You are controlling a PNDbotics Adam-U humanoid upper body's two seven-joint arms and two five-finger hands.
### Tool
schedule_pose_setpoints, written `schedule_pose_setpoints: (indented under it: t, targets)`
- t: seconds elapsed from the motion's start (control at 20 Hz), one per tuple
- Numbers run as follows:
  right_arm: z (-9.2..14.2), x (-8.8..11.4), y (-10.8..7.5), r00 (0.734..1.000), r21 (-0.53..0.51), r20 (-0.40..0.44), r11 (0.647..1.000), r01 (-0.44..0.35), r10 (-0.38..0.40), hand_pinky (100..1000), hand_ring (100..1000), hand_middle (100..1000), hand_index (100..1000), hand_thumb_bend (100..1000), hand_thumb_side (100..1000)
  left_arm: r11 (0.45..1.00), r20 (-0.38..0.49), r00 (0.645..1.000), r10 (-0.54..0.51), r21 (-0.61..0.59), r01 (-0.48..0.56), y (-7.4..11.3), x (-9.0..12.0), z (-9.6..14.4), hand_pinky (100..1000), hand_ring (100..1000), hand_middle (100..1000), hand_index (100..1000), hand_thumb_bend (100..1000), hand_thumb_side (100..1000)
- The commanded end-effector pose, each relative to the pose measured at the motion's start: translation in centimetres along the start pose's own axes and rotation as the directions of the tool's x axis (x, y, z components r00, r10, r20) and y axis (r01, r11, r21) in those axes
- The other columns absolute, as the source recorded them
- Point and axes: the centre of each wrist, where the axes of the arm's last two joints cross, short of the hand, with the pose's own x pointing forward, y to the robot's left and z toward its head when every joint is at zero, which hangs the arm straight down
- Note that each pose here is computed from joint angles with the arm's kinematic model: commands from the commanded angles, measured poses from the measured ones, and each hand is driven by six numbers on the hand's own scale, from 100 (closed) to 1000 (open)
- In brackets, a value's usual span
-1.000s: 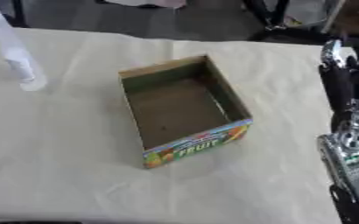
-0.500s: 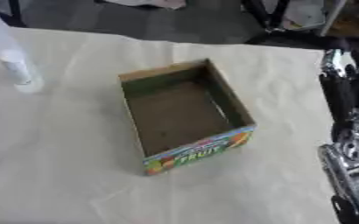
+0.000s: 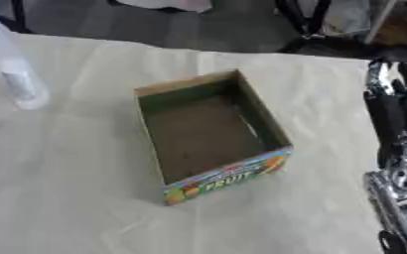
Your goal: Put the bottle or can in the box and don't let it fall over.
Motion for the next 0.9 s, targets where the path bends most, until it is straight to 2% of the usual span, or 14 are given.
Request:
schedule_pose_setpoints:
  t: [0.05, 0.35, 0.9]
  targets:
    - [-0.3, 1.0, 0.1, 0.999, 0.013, 0.037, 1.0, 0.019, -0.02, 1000, 1000, 1000, 1000, 100, 523, 1.0, 0.035, 0.999, -0.02, -0.013, 0.021, 0.3, 1.5, -1.0, 1000, 839, 893, 857, 647, 391]
    - [-0.4, 1.1, 0.3, 0.999, 0.018, 0.038, 0.999, 0.028, -0.029, 1000, 1000, 1000, 1000, 100, 523, 0.998, 0.054, 0.998, -0.026, -0.049, 0.029, -0.6, 2.5, -2.0, 1000, 839, 895, 859, 649, 391]
    - [-0.5, 1.4, 0.7, 0.998, 0.026, 0.045, 0.999, 0.042, -0.043, 1000, 1000, 1000, 1000, 100, 523, 0.995, 0.068, 0.997, -0.02, -0.094, 0.026, -1.1, 3.4, -3.1, 1000, 840, 897, 862, 653, 389]
